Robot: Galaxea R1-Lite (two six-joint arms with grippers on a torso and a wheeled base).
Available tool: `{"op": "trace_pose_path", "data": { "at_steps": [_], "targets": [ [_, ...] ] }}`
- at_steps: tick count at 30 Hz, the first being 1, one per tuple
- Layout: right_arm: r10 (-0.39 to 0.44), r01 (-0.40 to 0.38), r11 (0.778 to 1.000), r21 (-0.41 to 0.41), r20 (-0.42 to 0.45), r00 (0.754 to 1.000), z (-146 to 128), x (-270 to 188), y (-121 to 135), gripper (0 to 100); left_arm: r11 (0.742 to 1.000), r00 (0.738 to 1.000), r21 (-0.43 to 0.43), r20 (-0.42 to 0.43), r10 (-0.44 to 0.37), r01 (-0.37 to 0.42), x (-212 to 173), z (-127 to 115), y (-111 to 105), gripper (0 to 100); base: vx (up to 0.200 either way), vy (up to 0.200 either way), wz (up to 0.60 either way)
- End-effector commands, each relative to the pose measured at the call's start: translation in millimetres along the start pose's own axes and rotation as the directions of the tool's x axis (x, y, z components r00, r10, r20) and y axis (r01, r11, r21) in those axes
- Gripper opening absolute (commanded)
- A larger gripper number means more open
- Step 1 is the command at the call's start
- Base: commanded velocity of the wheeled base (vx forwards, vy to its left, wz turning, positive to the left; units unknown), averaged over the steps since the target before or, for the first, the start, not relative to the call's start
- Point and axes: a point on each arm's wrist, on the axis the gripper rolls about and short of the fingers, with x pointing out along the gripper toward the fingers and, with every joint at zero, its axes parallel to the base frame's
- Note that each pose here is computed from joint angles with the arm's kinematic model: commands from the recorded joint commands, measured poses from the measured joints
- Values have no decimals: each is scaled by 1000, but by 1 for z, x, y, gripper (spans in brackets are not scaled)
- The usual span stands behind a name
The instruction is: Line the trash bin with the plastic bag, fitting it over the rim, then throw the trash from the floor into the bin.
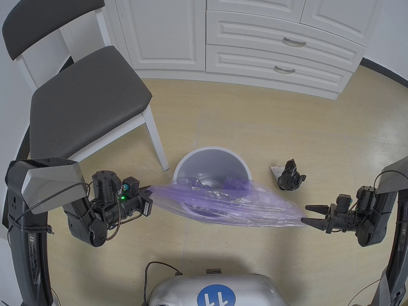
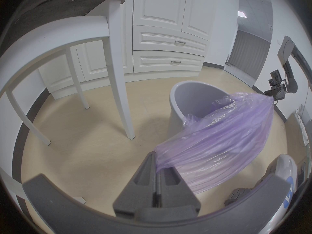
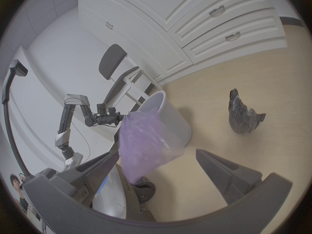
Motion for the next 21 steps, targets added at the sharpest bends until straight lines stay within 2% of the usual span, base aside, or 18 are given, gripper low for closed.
{"op": "trace_pose_path", "data": {
  "at_steps": [1,7,8,11,13,14,17,18,19,20,21],
  "targets": [
    [-6,6,1000,3,5,1000,-4,-3,-4,100,1000,1000,-1,-3,0,0,0,-1,1,0,0,0,0],
    [-20,20,999,-25,18,1000,4,-4,-3,100,1000,1000,-1,-3,0,0,0,-1,1,0,0,0,0],
    [-26,27,998,-50,29,999,14,-2,1,100,1000,1000,0,1,2,-2,0,0,1,0,0,0,0],
    [-117,126,984,-125,77,990,51,12,38,100,1000,1000,1,5,2,-2,-1,2,1,0,0,0,0],
    [-167,183,970,-162,108,980,64,20,53,100,1000,1000,0,8,2,-2,-1,3,1,0,0,0,0],
    [-200,225,954,-197,142,970,74,28,70,100,1000,1000,1,12,3,-3,-2,4,1,0,0,0,0],
    [-235,286,920,-268,207,950,90,41,101,100,1000,1000,2,25,5,-5,-6,7,1,0,0,0,0],
    [-235,286,920,-268,207,950,90,41,101,100,1000,1000,2,25,5,-5,-6,7,1,0,0,0,0],
    [-236,305,894,-329,234,943,96,52,115,100,1000,1000,1,29,1,-1,-8,9,1,0,0,0,0],
    [-234,310,884,-349,243,941,98,55,118,100,1000,1000,1,29,1,-1,-8,9,1,0,0,0,0],
    [-233,337,841,-423,279,932,105,64,125,100,1000,999,2,34,1,-1,-8,10,1,0,0,0,0]
  ]
}}
